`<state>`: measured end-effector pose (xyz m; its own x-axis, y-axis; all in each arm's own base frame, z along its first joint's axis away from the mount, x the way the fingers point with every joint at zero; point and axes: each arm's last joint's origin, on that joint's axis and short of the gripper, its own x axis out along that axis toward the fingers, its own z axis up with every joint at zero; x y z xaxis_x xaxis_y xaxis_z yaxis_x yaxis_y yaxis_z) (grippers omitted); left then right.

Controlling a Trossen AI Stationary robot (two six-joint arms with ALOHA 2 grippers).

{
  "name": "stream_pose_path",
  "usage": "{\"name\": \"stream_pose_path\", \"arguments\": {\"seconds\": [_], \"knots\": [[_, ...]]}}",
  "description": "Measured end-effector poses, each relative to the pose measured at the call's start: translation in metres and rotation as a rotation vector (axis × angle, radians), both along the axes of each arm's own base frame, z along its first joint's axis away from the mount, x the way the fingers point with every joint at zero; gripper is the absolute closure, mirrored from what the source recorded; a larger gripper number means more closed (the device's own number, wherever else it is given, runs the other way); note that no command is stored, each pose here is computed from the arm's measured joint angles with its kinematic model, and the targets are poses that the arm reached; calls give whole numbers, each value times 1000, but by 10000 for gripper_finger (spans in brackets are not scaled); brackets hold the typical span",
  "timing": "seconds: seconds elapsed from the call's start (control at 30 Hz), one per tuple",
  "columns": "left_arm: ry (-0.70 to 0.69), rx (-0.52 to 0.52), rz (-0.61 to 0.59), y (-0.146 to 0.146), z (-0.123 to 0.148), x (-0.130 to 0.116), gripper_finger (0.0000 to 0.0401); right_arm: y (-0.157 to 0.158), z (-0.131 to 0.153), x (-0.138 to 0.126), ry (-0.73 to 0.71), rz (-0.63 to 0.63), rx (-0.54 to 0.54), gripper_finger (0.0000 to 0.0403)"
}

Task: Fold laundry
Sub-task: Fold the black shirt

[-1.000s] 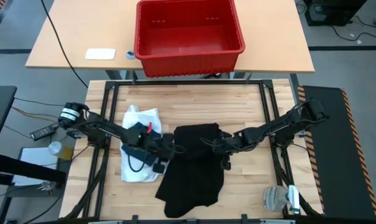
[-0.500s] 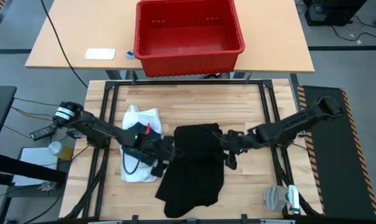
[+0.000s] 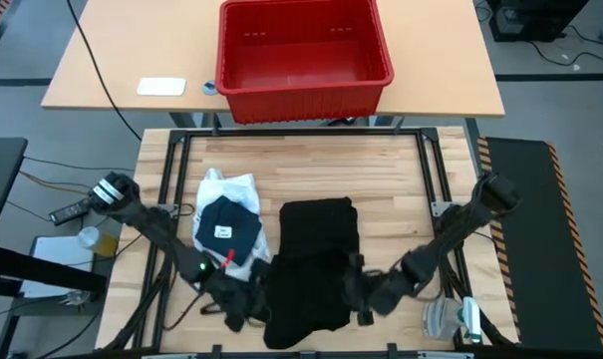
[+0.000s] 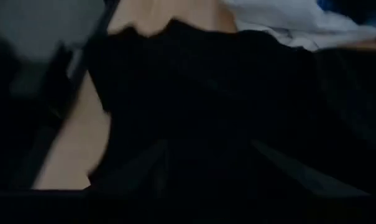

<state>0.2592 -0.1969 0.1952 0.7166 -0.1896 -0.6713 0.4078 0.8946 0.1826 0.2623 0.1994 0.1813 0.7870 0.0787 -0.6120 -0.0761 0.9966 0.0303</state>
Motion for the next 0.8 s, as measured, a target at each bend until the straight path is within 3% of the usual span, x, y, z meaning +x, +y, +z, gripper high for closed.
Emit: {"name": "stream_pose_path", "arguments": {"seconds": [0.17,0.23,0.33,0.4,0.47,0.53,0.6,0.67,0.8], "knots": [[-16,-8,-81,-37,-3,4,150,39,-9,14,14,113,-171,178],[40,13,-90,-48,-7,1,133,49,-11,23,28,116,-175,174],[80,16,-55,-65,-11,14,118,60,-11,29,84,103,-237,161],[190,124,-5,-63,-17,12,116,69,-7,35,74,94,-270,154],[228,100,57,-68,-20,20,116,75,-9,35,99,93,-326,150],[347,202,99,-61,-30,10,116,81,-5,39,89,98,-318,150],[345,191,97,-67,-36,12,116,84,-4,35,95,84,-324,151],[370,281,82,-66,-41,1,121,85,-1,37,73,43,-275,154],[350,349,26,-74,-47,-4,140,88,4,30,60,-6,-231,159]]}}
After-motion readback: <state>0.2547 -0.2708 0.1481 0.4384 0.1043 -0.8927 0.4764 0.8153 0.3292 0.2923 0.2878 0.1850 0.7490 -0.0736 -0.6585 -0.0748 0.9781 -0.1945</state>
